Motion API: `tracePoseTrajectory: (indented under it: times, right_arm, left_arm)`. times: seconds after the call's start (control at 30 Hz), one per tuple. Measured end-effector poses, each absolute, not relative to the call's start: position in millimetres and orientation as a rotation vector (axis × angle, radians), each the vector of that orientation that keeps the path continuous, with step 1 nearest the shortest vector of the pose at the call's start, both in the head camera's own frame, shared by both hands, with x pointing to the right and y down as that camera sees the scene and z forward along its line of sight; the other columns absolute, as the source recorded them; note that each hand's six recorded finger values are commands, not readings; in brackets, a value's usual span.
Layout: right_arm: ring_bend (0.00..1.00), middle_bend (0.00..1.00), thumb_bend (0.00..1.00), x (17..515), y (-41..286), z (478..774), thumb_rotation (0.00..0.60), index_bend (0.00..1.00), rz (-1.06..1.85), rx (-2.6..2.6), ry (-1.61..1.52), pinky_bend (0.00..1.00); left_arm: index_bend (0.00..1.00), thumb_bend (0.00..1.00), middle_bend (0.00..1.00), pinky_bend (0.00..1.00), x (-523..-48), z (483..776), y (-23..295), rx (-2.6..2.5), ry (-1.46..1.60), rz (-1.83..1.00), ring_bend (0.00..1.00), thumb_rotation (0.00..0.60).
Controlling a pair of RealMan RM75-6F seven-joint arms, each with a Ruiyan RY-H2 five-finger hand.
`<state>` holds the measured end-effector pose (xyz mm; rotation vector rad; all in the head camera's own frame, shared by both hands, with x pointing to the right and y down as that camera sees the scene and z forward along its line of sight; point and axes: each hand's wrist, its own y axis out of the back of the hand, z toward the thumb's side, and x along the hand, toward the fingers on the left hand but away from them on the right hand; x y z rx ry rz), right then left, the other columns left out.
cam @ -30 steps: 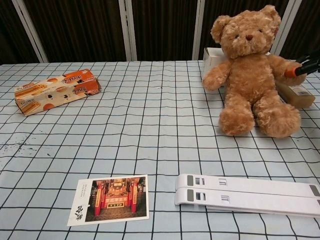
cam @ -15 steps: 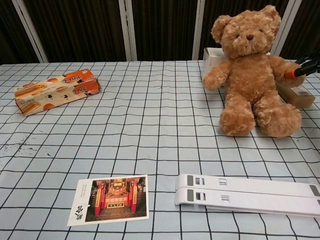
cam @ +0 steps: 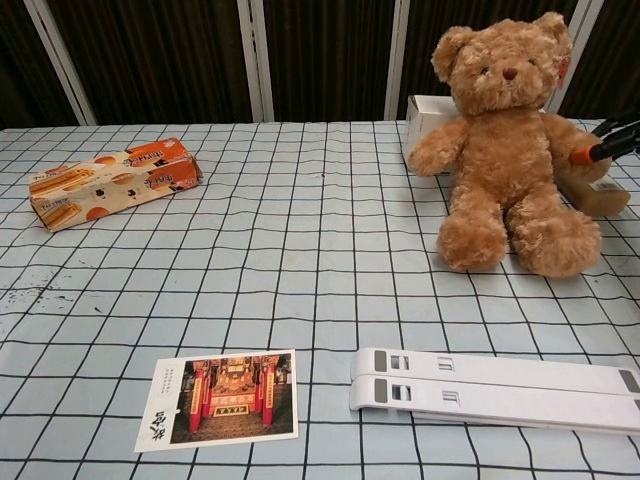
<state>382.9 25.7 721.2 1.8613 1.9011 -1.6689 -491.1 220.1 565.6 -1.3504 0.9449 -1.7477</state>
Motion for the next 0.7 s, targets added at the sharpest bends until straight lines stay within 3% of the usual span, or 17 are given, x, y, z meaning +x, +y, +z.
tracePoseTrajectory:
  times: [0.4,0.7]
  right_arm:
    - [0.37,0.53,0.29,399,36,728,0.6,0.54,-1.699,1.807,1.887,0.0]
    - [0.37,0.53,0.29,392,30,718,0.6,0.54,-1.686,1.857,1.903,0.0]
  left_arm:
    - [0.13,0.24,0.0,0.03,-489,567,221,-1.352,0.938,-1.746,0.0,0.6]
    - [0.13,0.24,0.0,0.03,-488,568,221,-1.353,0.93,-1.748,0.0,0.6]
